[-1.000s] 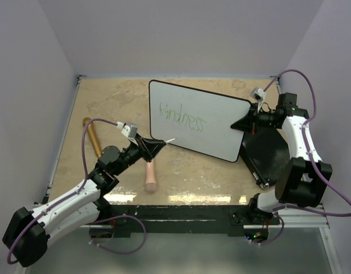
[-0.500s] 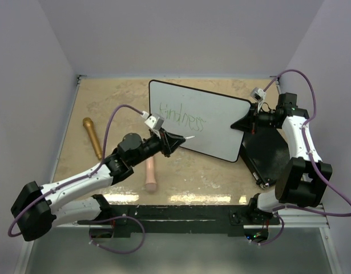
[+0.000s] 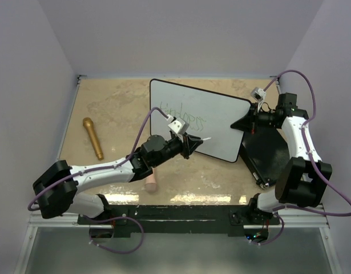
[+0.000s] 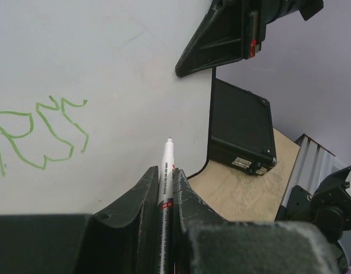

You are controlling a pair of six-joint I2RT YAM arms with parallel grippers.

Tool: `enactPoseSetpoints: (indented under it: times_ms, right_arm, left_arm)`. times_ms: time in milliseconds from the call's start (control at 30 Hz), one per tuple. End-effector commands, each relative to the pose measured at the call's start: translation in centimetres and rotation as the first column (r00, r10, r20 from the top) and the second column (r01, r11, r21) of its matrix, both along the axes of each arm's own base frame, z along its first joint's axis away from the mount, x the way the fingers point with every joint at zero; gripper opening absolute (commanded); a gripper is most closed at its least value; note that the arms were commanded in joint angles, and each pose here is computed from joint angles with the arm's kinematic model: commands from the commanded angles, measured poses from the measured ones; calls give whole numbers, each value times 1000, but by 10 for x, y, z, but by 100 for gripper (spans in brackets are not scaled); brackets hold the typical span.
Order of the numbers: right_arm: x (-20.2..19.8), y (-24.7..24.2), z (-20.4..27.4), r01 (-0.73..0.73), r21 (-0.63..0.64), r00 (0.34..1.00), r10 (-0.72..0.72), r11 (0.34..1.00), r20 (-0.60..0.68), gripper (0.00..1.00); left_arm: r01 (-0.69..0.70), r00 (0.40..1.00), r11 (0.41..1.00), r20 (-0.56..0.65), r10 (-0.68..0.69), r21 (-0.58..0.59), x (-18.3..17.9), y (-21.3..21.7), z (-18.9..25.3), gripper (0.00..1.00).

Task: Write a sentence on the whiteboard
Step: Write on the whiteboard at the center of the board.

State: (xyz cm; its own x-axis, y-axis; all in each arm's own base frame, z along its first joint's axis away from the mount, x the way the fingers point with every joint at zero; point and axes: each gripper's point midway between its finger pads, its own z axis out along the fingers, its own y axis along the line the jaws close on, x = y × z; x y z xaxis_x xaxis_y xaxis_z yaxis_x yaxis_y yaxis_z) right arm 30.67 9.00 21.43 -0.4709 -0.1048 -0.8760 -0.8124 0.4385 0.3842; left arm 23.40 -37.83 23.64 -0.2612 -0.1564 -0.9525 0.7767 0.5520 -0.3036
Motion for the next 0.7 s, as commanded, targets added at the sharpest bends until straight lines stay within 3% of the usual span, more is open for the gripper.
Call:
enactPoseSetpoints:
  times_ms: [0,667]
  right_arm:
    - [12,-9,7,31,-69,994,-23,997,105,0]
    - [11,-8,9,32,-69,993,-24,997,115,0]
  left_arm:
    - [-66,991,988,105,81,-137,18,-7,45,0]
    - [-101,991,987,72,110,-126,32,-20,26,0]
